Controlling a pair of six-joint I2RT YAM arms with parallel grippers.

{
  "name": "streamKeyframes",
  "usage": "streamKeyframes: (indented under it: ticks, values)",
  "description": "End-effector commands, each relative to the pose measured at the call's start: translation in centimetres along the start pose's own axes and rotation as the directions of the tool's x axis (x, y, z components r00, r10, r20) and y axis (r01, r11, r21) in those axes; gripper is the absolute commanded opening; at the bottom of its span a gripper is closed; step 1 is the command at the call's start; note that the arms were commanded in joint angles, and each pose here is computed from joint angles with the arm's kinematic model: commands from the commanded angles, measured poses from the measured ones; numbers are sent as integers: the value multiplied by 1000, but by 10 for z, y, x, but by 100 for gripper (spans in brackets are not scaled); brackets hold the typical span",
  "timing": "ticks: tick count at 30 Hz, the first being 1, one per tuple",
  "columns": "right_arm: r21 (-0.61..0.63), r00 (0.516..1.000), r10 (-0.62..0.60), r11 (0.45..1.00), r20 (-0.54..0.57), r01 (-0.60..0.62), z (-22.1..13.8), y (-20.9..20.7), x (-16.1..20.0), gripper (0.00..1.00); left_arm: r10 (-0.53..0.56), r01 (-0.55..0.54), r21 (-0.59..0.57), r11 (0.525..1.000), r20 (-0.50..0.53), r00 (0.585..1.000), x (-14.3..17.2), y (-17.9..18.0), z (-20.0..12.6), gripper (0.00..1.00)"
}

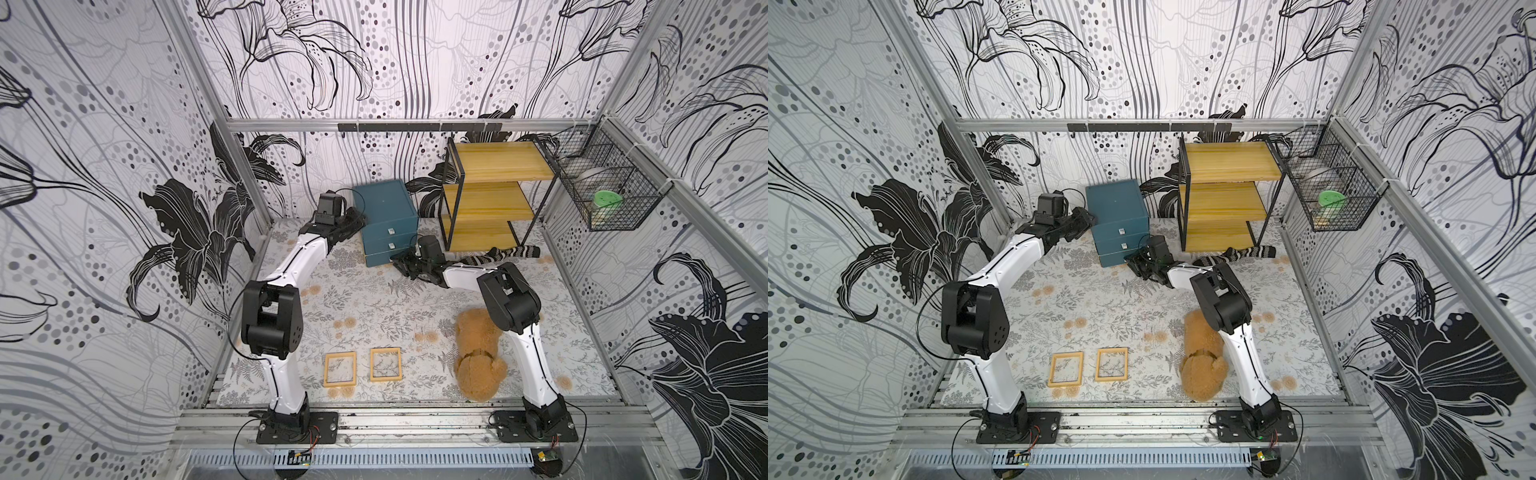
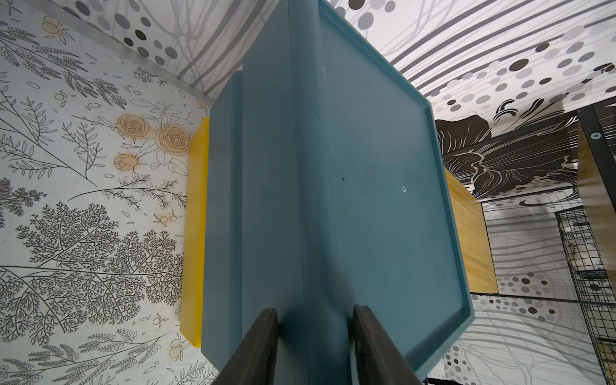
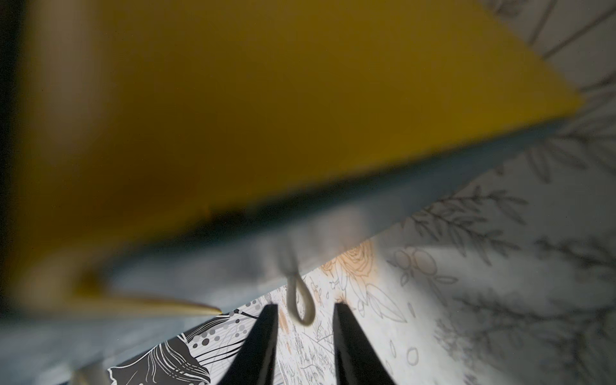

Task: Place the brooch boxes into the drawer by color
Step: Open the drawer in the storage box.

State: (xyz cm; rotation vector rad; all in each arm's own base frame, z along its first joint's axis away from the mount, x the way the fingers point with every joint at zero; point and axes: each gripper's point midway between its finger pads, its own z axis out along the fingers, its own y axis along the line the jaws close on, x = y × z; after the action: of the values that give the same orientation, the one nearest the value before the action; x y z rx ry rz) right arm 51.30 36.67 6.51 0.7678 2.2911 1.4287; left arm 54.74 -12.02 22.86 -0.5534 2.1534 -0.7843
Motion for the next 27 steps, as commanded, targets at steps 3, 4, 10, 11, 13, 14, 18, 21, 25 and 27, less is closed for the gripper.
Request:
streamKeyframes:
  ticks: [3,4,10,11,13,14,18,21,25,27]
  values:
    - [-31,1000,6,1000,10,-6,7,8,-5,27,-3,3,-5,1000,-23,1000,3,5,6,41]
    - [-29,1000,9,1000,12,-9,8,7,-5,26,-2,2,-5,1000,-25,1000,4,5,6,41]
    - [-34,999,25,999,22,-24,11,8,-8,16,-1,1,-3,1000,-25,1000,3,4,6,41]
    - [-34,999,27,999,23,-26,10,8,-8,13,-1,1,-2,1000,-25,1000,3,3,6,41]
    - [-32,999,29,999,29,-28,9,9,-9,5,-3,3,-3,1000,-25,1000,4,4,6,41]
    - [-30,999,31,999,31,-30,9,9,-9,1,-2,2,-3,1000,-24,1000,3,4,6,41]
    - [-21,999,31,999,36,-31,6,9,-8,0,-4,3,-4,1000,-26,1000,4,5,8,41]
    - [-9,999,31,999,39,-30,2,7,-6,0,-4,4,-4,1000,-25,1000,3,5,8,41]
    - [0,999,29,1000,39,-29,-3,6,-2,0,-2,2,-1,1000,-24,1000,2,3,8,41]
    - [4,999,24,1000,38,-24,-7,6,1,0,-4,4,-2,1000,-23,1000,2,4,8,41]
